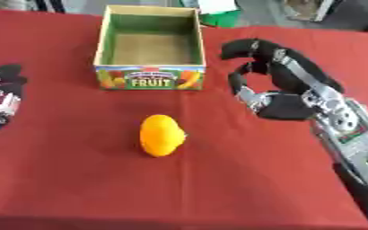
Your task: Pick up objects on the table and place them in the box.
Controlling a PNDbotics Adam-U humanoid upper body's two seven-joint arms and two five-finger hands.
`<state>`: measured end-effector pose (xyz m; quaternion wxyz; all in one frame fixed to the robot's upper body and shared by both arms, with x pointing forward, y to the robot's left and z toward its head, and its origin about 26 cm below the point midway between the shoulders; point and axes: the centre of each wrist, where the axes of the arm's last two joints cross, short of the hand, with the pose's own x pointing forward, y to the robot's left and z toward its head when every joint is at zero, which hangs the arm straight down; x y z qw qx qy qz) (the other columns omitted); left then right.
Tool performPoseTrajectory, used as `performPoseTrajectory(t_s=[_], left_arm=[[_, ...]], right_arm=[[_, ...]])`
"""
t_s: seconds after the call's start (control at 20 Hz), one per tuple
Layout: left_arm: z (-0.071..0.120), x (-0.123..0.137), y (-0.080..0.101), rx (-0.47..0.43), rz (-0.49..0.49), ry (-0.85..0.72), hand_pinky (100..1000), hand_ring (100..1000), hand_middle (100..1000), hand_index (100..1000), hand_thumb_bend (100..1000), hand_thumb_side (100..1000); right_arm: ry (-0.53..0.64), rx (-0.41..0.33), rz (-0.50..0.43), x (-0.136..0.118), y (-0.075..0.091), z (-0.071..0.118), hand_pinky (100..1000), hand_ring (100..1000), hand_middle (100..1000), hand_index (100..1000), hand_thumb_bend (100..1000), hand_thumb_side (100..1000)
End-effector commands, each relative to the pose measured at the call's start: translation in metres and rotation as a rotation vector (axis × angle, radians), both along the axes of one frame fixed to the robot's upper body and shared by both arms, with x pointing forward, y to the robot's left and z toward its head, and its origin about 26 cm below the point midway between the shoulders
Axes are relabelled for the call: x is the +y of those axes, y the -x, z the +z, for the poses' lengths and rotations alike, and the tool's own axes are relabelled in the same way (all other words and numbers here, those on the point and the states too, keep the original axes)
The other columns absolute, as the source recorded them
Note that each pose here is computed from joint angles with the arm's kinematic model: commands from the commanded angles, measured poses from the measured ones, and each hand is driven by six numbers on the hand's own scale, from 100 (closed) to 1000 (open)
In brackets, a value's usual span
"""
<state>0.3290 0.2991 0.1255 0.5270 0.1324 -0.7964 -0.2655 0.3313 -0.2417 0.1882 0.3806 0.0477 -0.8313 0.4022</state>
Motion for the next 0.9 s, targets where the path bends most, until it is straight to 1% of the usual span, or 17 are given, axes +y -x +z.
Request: performPoseTrajectory(t_s=[0.05, 0.15, 0.25, 0.35, 0.7, 0.75, 0.8, 0.9], left_arm=[[0.006, 0.001, 0.0, -0.017, -0.007, -0.006, 909, 969, 875, 724, 100, 547], [0.006, 0.001, 0.0, -0.016, -0.008, -0.006, 910, 969, 875, 724, 100, 547], [0.006, 0.001, -0.001, -0.016, -0.01, -0.006, 910, 969, 875, 724, 100, 548], [0.006, 0.001, -0.001, -0.016, -0.01, -0.006, 910, 969, 875, 724, 100, 548], [0.005, 0.0, -0.001, -0.014, -0.013, -0.006, 911, 970, 876, 724, 100, 550], [0.005, 0.0, -0.001, -0.013, -0.014, -0.006, 911, 970, 876, 724, 100, 544], [0.005, 0.0, -0.001, -0.012, -0.016, -0.006, 911, 970, 876, 724, 100, 551], [0.005, -0.001, -0.001, -0.011, -0.018, -0.007, 911, 970, 876, 724, 100, 551]], right_arm=[[0.039, -0.042, 0.015, -0.001, 0.001, 0.012, 650, 867, 746, 867, 142, 291], [0.057, -0.046, 0.012, 0.0, 0.0, 0.013, 648, 867, 739, 868, 216, 292], [0.07, -0.05, -0.003, 0.002, -0.001, 0.013, 646, 863, 735, 867, 262, 286], [0.082, -0.056, -0.012, 0.004, -0.002, 0.013, 646, 864, 734, 867, 283, 286], [0.121, -0.064, -0.001, 0.011, -0.004, 0.012, 648, 865, 735, 868, 286, 302], [0.131, -0.064, 0.006, 0.012, -0.005, 0.012, 649, 865, 736, 868, 295, 286], [0.144, -0.063, 0.013, 0.014, -0.006, 0.012, 649, 866, 736, 868, 286, 309], [0.171, -0.062, 0.029, 0.018, -0.008, 0.011, 649, 865, 737, 868, 282, 312]])
